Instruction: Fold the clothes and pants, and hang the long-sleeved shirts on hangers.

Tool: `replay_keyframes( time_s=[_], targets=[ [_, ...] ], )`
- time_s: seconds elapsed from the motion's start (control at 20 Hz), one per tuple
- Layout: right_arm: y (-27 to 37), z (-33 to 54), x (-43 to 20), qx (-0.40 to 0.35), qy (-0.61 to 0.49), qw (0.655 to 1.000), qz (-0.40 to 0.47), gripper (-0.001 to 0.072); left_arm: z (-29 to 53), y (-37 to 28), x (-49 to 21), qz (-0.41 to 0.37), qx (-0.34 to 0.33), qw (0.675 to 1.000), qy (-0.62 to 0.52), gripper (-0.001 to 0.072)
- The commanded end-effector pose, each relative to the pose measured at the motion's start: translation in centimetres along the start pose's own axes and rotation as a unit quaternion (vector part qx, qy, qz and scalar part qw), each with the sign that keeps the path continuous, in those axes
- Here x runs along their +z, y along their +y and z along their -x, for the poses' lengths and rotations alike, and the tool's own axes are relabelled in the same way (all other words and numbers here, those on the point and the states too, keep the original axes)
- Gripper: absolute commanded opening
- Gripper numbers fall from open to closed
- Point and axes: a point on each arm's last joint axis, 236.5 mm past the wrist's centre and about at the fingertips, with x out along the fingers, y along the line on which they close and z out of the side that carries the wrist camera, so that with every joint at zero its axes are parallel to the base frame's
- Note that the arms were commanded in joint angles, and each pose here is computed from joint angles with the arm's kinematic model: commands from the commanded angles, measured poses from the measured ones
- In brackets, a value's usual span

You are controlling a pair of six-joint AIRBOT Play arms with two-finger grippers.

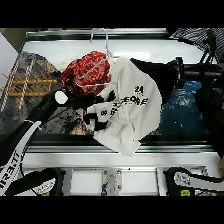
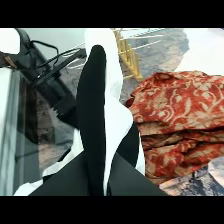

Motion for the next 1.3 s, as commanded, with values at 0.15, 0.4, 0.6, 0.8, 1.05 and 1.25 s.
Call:
replay_keyframes(
  time_s=[0.15, 0.4, 0.6, 0.8, 1.05, 1.25],
  targets=[
    [2.3, 0.2, 1.1, 0.024, 0.001, 0.999, -0.022, 0.0015, 2.1, 3.0, 1.6, -0.003, 0.019, 1.0, -0.004, 0.0016],
    [2.2, 0.3, -0.7, 0.015, 0.045, 0.998, -0.035, 0.0015, 2.7, 4.5, 2.7, 0.009, 0.025, 1.0, -0.013, 0.0016],
    [1.9, 0.6, -2.7, 0.007, 0.089, 0.995, -0.037, 0.0015, 3.0, 4.8, 2.7, -0.002, 0.027, 1.0, -0.011, 0.0016],
    [1.3, 0.9, -4.4, -0.006, 0.111, 0.993, -0.048, 0.0015, 4.8, 3.2, 3.8, -0.026, 0.013, 0.999, -0.046, 0.0016],
    [1.0, 0.3, -7.8, -0.02, 0.088, 0.991, -0.096, 0.0015, 10.6, -0.2, 5.2, -0.064, -0.023, 0.99, -0.121, 0.0015],
    [-0.3, -0.7, -8.8, -0.071, 0.005, 0.989, -0.132, 0.0015, 16.5, -4.7, 4.1, -0.131, -0.056, 0.972, -0.186, 0.0014]
  ],
)
